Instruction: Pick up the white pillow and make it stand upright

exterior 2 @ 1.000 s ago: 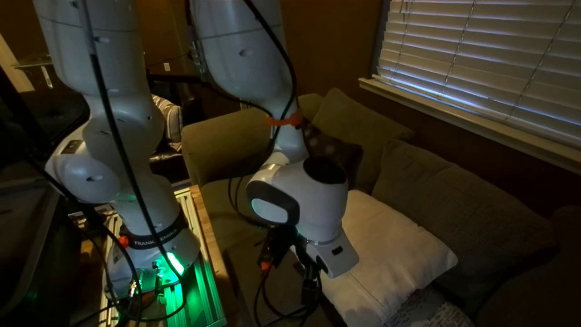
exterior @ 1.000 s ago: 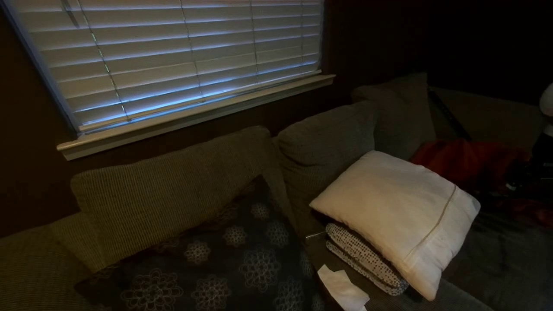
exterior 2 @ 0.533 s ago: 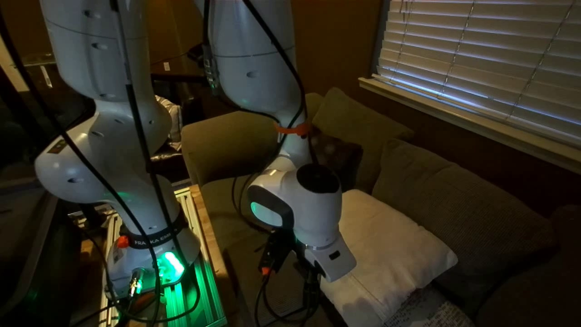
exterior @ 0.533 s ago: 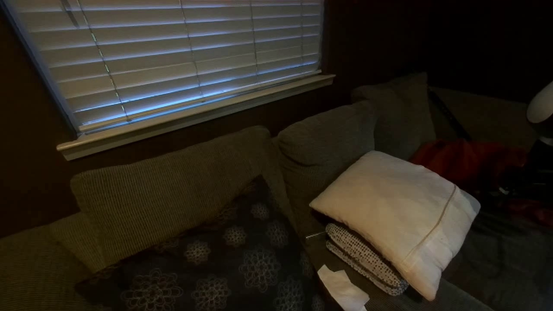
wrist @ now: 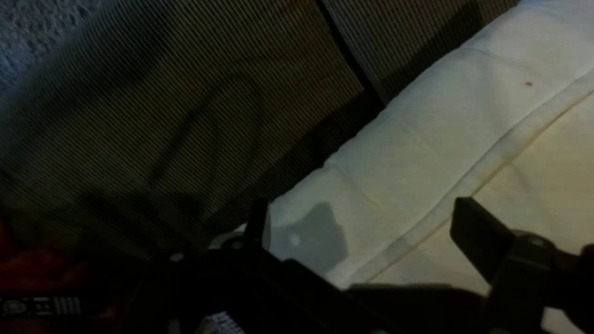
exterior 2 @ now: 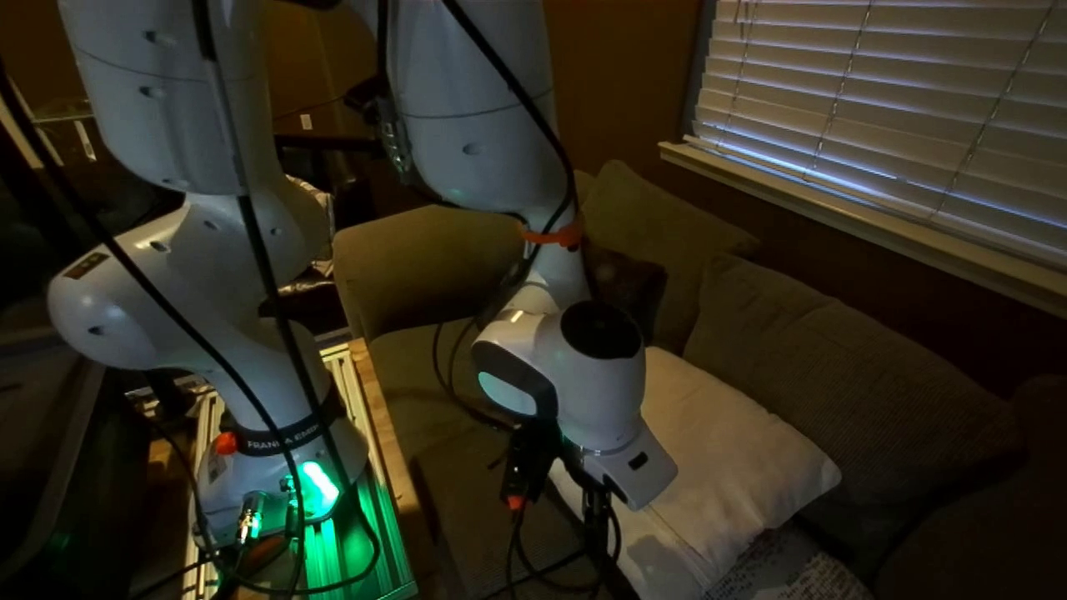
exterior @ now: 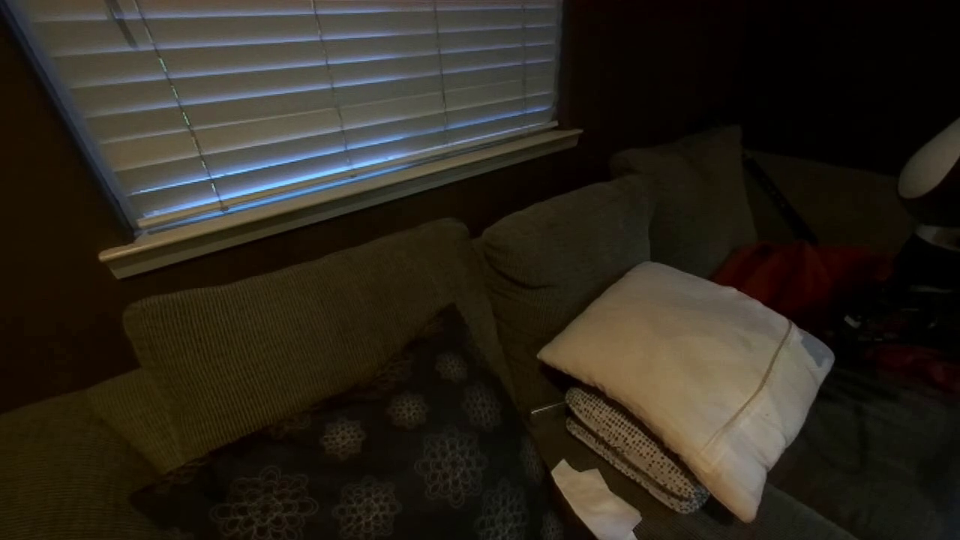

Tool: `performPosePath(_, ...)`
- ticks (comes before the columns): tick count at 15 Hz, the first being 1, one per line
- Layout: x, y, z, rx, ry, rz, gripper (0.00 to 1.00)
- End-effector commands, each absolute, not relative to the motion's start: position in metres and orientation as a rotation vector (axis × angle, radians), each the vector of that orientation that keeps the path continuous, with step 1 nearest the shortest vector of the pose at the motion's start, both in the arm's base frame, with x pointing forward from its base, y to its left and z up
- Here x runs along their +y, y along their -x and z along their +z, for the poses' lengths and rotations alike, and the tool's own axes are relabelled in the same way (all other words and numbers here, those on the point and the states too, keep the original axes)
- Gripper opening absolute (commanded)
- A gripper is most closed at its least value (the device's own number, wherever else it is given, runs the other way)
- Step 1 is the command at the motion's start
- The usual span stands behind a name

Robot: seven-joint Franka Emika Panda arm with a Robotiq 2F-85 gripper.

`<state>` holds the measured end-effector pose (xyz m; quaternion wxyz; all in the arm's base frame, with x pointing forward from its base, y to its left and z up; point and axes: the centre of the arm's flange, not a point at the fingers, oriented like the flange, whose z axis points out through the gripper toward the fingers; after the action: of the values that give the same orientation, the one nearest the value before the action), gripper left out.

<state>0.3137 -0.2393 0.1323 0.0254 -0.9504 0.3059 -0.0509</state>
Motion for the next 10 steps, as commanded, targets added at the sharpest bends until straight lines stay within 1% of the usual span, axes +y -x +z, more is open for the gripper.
performPosePath(1, -0.261, -0.315, 0.096, 0.792, 2.909, -0.241, 1.0)
performPosePath(4, -0.271, -0.314, 0.078, 0.815, 2.833, -0.187, 1.0)
performPosePath(10, -0.286, -0.293, 0.04, 0.886, 2.776, -0.119, 1.0)
